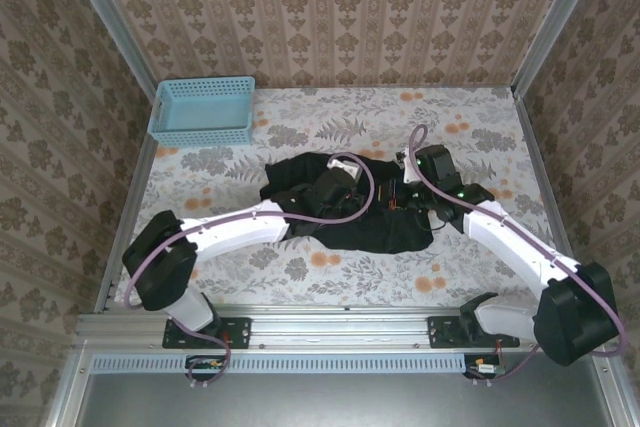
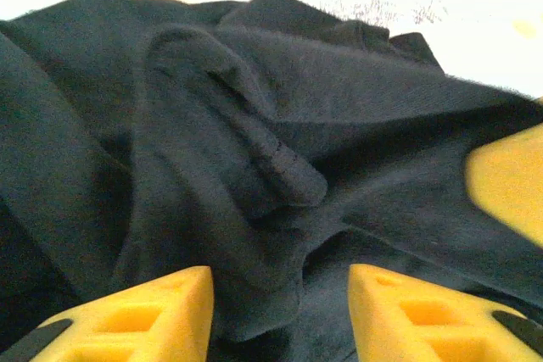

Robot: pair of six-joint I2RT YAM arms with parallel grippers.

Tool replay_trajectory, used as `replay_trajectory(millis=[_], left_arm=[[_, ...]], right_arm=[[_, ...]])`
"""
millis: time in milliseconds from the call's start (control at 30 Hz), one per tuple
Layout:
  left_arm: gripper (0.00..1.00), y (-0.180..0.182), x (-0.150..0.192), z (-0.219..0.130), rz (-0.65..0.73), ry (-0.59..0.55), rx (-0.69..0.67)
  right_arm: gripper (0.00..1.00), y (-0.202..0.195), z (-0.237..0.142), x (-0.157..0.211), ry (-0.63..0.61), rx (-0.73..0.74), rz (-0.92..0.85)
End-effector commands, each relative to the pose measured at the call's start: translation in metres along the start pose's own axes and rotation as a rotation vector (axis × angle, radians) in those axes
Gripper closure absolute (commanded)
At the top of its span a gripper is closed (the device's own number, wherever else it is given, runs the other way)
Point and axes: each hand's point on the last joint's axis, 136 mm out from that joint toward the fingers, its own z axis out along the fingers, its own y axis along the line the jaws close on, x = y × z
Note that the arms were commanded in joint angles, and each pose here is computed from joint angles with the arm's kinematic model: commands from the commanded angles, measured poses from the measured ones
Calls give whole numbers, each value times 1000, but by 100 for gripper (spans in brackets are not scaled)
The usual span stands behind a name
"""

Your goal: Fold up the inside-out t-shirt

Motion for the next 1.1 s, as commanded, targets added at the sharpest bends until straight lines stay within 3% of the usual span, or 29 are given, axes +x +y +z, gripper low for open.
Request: replay_trajectory(millis=[0, 267, 500, 667, 933, 1067], left_arm=[[50, -4, 6, 13, -35, 18, 32], [46, 19, 20, 36, -81, 100, -29], [82, 44, 20, 24, -108, 89, -77], [99, 46, 2, -11, -156, -12, 50], [100, 42, 0, -36, -195, -49, 245], [100, 34, -1, -43, -190, -77, 319]], right_arm=[[100, 15, -8, -1, -18, -90, 35], [100, 28, -19, 3, -44, -151, 20], [100, -2, -28, -1, -84, 34, 2], [100, -27, -19, 3, -44, 151, -27], [99, -44, 7, 1, -7, 213, -29], [94, -63, 14, -6, 0, 321, -16]])
